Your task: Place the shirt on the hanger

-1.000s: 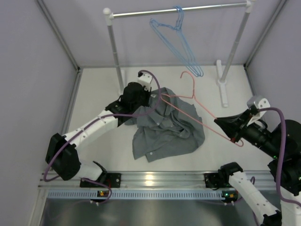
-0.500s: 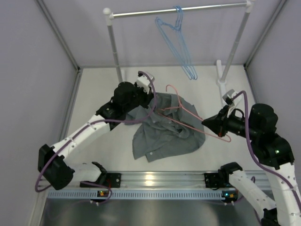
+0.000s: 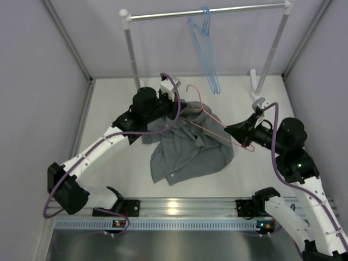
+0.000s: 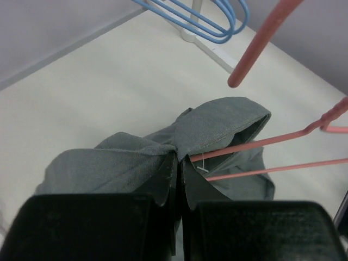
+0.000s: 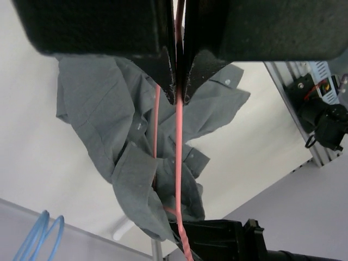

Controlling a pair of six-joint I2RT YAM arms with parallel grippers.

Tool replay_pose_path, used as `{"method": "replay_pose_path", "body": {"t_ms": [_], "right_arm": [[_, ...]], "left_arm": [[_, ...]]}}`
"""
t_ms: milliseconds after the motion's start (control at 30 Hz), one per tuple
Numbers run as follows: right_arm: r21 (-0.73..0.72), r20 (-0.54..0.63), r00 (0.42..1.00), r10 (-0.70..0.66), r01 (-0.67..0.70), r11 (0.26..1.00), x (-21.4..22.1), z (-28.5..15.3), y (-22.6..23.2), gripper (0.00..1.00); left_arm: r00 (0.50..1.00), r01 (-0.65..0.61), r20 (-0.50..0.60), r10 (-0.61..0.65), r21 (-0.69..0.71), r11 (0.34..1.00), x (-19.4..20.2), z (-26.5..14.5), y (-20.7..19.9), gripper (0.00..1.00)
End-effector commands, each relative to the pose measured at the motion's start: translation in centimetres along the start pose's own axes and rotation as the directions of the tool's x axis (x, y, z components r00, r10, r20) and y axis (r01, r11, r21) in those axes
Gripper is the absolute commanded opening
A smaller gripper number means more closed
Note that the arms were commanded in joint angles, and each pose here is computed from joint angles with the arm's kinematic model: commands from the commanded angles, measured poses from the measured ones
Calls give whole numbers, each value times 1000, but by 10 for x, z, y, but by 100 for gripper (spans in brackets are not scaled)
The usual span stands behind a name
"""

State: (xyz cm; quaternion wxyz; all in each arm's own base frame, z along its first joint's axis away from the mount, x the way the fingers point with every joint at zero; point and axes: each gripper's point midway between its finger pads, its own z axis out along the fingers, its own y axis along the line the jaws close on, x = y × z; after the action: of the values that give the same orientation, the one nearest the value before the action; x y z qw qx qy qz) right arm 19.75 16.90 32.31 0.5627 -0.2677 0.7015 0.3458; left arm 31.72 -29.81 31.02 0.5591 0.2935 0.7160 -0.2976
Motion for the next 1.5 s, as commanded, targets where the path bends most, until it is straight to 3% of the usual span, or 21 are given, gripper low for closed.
{"method": "replay_pose_path", "body": {"t_ms": [0, 67, 167, 367, 500, 567, 667, 733, 800, 933, 1167, 1300, 1400, 1467], "right_arm": [[9, 205, 977, -54, 54, 999, -33, 19, -13, 0], [-32, 238, 969, -64, 74, 997, -28, 30, -13, 0], [-156, 268, 959, -93, 139, 978, -29, 33, 5, 0], [-376, 226, 966, -129, 208, 903, -27, 33, 37, 0], [-381, 306, 938, -166, 280, 881, -47, 23, 47, 0], [-409, 337, 926, -170, 307, 859, -62, 14, 59, 0], [-418, 369, 911, -184, 339, 843, -82, 7, 68, 0], [-382, 396, 894, -210, 369, 847, -91, 5, 67, 0], [-345, 416, 882, -220, 377, 859, -96, 6, 63, 0], [-347, 395, 902, -175, 323, 880, -96, 21, 51, 0], [-259, 295, 955, -36, 116, 959, -72, 64, 2, 0], [-301, 216, 974, 71, -3, 954, -53, 86, -8, 0], [-190, 189, 975, 116, -80, 978, -37, 96, -31, 0], [-96, 202, 977, 69, -51, 994, -36, 94, -46, 0]], "left_arm": [[978, 210, 25, -209, -34, 977, -16, 10, 0, 0], [962, 272, 7, -272, -67, 960, -12, 13, 3, 0], [967, 246, -35, -251, -108, 963, -5, 15, 10, 0], [999, 34, 16, -33, -64, 997, -38, -12, 17, 0], [997, -44, 63, 39, 74, 996, -70, -38, 17, 0], [993, -79, 94, 72, 67, 995, -85, -47, 25, 0], [996, -50, 78, 46, 48, 998, -105, -49, 37, 0], [999, 40, 23, -41, 41, 998, -104, -46, 38, 0], [997, 76, -6, -76, 106, 991, -112, -39, 29, 0], [990, 140, -44, -134, 216, 966, -110, -29, 13, 0], [955, 275, -162, -250, 157, 949, -59, -20, 20, 0], [943, 299, -172, -286, 52, 953, -40, -28, 31, 0], [930, 328, -157, -331, -49, 944, -30, -38, 40, 0], [925, 336, -101, -365, -230, 913, -23, -47, 67, 0]]}}
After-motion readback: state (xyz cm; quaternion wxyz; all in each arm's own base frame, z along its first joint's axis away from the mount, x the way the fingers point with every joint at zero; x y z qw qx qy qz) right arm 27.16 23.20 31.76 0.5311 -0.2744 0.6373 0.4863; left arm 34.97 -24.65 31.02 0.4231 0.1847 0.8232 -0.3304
